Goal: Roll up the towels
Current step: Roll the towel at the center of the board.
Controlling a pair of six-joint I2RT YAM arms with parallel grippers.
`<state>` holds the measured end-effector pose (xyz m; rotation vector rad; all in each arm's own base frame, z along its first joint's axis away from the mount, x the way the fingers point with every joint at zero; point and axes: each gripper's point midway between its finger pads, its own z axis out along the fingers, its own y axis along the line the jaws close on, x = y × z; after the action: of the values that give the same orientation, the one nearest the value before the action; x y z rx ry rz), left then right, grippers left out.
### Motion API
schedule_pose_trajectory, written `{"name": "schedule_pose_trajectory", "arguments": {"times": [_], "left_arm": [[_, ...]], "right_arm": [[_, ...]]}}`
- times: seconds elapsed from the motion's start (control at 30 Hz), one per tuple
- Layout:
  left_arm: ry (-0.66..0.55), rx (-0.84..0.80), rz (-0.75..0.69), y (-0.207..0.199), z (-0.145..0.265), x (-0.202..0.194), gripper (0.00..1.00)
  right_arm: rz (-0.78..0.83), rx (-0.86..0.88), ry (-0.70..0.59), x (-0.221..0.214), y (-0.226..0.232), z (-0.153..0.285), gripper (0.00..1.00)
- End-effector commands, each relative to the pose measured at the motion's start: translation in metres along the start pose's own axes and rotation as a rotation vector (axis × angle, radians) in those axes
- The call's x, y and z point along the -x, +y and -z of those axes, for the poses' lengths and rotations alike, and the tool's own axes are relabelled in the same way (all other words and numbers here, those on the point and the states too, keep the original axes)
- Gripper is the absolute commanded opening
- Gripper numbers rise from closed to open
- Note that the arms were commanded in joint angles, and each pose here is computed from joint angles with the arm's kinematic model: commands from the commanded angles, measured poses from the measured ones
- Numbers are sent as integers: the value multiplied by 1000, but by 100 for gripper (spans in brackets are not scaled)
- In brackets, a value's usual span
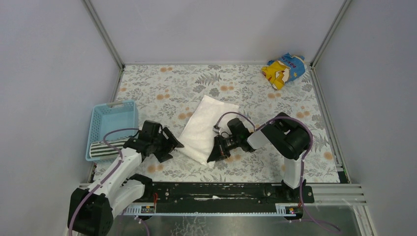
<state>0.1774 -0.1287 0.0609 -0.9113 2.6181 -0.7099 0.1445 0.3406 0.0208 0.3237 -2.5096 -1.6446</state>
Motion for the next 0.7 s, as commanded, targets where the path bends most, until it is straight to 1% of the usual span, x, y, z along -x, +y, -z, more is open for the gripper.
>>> {"name": "schedule_pose_trajectory", "arguments": {"times": [0.0,0.23,0.33,0.43,0.53,0.67], "left_arm": [[-31,-93,-2,-27,-6,14,72],[-61,-16,35,-6,-28,20,68],[-85,17,54,1,-33,24,67],[-113,93,63,17,-39,28,66],[-113,156,69,32,-45,28,65],[-103,191,64,40,-52,27,62]], "right_arm": [[-18,-78,-65,16,-17,-2,7],[21,-119,-65,21,-15,1,11],[49,-150,-69,25,-13,4,15],[91,-193,-79,30,-9,10,19],[143,-230,-93,34,0,18,26],[240,-328,-106,38,10,32,38]]}}
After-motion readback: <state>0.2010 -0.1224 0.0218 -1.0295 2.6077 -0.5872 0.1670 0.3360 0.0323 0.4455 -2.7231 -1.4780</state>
